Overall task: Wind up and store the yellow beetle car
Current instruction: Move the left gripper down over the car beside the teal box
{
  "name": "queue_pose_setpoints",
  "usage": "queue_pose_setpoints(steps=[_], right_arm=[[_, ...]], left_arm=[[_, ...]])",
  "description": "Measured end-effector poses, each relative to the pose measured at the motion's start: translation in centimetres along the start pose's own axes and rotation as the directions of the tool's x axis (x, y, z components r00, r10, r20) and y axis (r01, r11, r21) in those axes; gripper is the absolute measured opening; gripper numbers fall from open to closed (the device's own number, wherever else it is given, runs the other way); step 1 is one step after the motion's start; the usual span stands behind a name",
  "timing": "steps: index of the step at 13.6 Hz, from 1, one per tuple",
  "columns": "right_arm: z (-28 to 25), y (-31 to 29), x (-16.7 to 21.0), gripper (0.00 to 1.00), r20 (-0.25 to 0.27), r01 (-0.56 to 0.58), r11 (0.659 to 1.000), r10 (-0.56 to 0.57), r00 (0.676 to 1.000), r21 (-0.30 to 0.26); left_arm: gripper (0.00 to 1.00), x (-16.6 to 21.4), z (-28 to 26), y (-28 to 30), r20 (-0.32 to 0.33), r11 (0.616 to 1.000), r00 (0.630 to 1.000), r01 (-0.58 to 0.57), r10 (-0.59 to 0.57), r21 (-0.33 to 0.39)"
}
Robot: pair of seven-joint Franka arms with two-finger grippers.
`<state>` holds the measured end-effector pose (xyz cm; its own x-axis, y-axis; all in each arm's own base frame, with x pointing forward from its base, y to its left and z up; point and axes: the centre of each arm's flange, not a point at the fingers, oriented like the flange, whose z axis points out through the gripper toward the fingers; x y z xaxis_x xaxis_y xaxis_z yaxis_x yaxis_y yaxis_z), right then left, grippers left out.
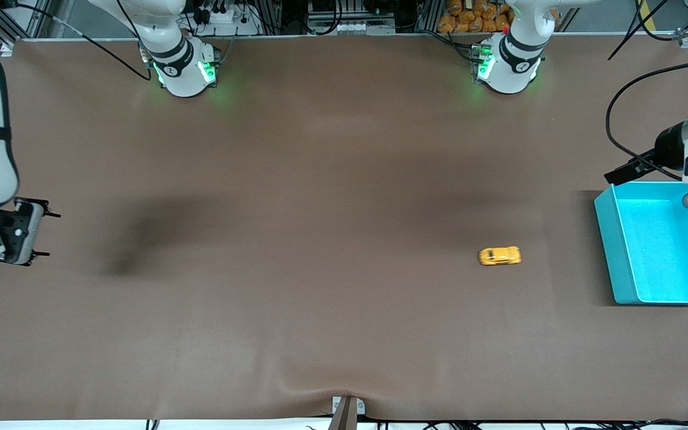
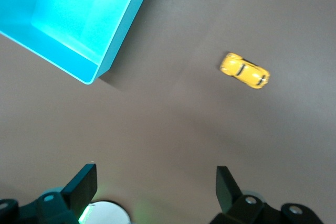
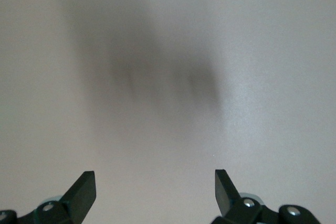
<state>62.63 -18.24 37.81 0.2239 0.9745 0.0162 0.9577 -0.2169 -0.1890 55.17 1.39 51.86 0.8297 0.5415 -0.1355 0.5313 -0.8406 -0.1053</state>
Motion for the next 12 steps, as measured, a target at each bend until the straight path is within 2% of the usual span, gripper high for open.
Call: queue_pose_setpoints(steps=[2,4,7,9,12], right_arm=[[-4.3,-0.3,0.4,1.00,-0.003,-0.054,0.999,0.054,0.999,-0.007],[-9.2,-1.3,0.9,1.00,-0.009,-0.146,0.989,0.146,0.989,-0.030],[-16.5,-5.0,3.7,1.00,-0.035,-0.315,0.946,0.313,0.949,-0.075],[-20.5,-8.6,7.3,1.00,-0.052,-0.439,0.895,0.436,0.898,-0.076],[-23.8,-12.6,10.7,1.00,-0.049,-0.610,0.791,0.608,0.792,-0.044]], left_arm=[[1.00,-0.6,2.3,1.0,-0.023,0.990,0.990,0.140,-0.140,-0.016],[1.00,-1.0,4.7,2.4,-0.045,0.963,0.962,0.267,-0.269,-0.043],[1.00,-0.8,8.2,3.1,-0.045,0.900,0.903,0.420,-0.428,-0.119],[1.00,-0.2,10.7,3.2,-0.036,0.837,0.844,0.524,-0.535,-0.158],[1.00,2.1,14.6,3.8,-0.014,0.713,0.727,0.668,-0.686,-0.211]])
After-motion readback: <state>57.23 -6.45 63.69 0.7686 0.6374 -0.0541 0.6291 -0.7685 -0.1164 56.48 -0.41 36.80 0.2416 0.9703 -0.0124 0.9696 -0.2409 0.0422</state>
